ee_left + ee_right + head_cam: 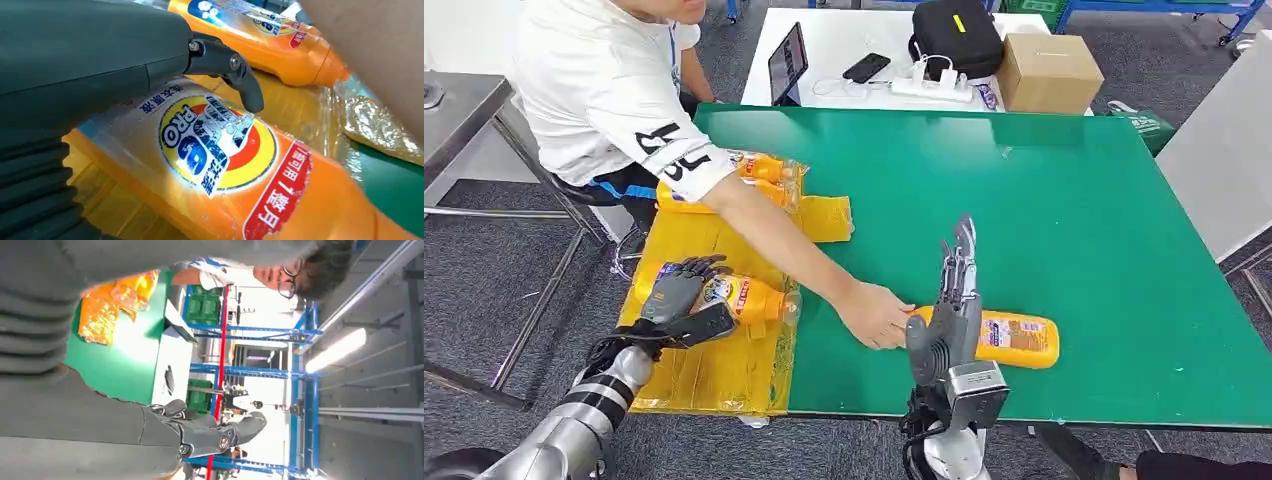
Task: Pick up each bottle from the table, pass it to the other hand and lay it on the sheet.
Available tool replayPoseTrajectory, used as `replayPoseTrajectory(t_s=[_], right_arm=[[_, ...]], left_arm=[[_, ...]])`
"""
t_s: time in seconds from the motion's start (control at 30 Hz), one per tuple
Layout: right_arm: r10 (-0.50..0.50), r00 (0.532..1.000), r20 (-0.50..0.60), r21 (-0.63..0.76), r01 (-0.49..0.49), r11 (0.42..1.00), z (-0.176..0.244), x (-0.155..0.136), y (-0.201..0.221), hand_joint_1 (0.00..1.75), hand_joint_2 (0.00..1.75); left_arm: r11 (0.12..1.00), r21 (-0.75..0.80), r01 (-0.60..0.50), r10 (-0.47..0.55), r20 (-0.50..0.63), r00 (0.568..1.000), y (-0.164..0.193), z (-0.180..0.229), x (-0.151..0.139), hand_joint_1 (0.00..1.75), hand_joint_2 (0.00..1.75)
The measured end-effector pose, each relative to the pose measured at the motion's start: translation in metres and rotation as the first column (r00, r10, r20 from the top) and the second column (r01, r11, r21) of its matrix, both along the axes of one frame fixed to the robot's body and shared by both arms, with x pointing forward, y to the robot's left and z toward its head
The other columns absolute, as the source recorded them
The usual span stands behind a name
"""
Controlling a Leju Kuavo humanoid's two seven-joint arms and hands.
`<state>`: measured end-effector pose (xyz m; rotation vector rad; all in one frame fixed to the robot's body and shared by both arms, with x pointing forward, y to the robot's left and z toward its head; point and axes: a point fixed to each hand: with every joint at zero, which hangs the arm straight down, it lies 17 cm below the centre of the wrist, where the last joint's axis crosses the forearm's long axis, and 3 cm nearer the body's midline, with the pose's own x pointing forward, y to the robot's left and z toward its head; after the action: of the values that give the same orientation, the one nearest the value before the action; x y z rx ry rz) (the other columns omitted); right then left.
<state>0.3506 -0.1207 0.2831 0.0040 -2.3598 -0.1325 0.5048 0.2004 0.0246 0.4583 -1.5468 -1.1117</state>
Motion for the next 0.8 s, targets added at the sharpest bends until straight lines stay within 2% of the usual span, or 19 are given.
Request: replayPoseTrajectory(t_s=[0.17,0.27,0.4,0.43,0.5,0.53,0.57,0.6,0.67,0.7,0.8], right_arm=[[0.009,1.000,-0.021,0.000,-0.009,1.000,-0.006,0.004,0.002,0.00,1.75],[0.018,0.999,-0.032,-0.005,-0.018,1.000,-0.011,0.006,0.004,0.00,1.75],[0.020,0.998,-0.052,-0.010,-0.020,1.000,-0.017,0.009,0.006,0.00,1.75],[0.020,0.998,-0.056,-0.010,-0.020,1.000,-0.019,0.009,0.006,0.00,1.75],[0.022,0.997,-0.069,-0.019,-0.023,1.000,-0.022,0.011,0.008,0.00,1.75],[0.022,0.996,-0.082,-0.035,-0.025,0.999,-0.025,0.012,0.011,0.00,1.75],[0.024,0.995,-0.102,-0.058,-0.030,0.998,-0.029,0.014,0.014,0.00,1.75],[0.027,0.992,-0.126,-0.086,-0.038,0.996,-0.034,0.017,0.019,0.00,1.75],[0.026,0.983,-0.181,-0.161,-0.055,0.985,-0.050,0.023,0.029,0.00,1.75],[0.021,0.979,-0.205,-0.208,-0.064,0.976,-0.059,0.026,0.034,0.00,1.75],[0.015,0.965,-0.261,-0.319,-0.101,0.942,-0.084,0.030,0.044,0.00,1.75]], left_arm=[[0.994,-0.110,0.016,-0.020,-0.034,0.999,-0.006,0.002,-0.008,0.00,0.00],[0.971,-0.240,0.022,-0.037,-0.060,0.997,-0.012,0.009,-0.013,0.00,0.00],[0.935,-0.355,-0.018,0.004,-0.042,0.999,-0.008,0.021,-0.018,0.00,0.00],[0.931,-0.363,-0.022,0.009,-0.040,0.999,-0.008,0.022,-0.019,0.00,1.75],[0.907,-0.418,-0.053,0.063,0.011,0.998,-0.001,0.035,-0.018,0.00,1.75],[0.886,-0.457,-0.081,0.122,0.061,0.991,0.006,0.047,-0.017,0.00,1.75],[0.864,-0.488,-0.127,0.218,0.134,0.967,0.021,0.063,-0.016,0.00,1.75],[0.844,-0.509,-0.169,0.320,0.226,0.920,0.038,0.085,-0.017,0.00,1.75],[0.805,-0.547,-0.229,0.492,0.400,0.773,0.068,0.134,-0.024,0.00,1.75],[0.790,-0.562,-0.247,0.548,0.465,0.695,0.081,0.157,-0.032,0.00,1.75],[0.755,-0.612,-0.234,0.613,0.532,0.585,0.092,0.196,-0.048,0.00,1.75]])
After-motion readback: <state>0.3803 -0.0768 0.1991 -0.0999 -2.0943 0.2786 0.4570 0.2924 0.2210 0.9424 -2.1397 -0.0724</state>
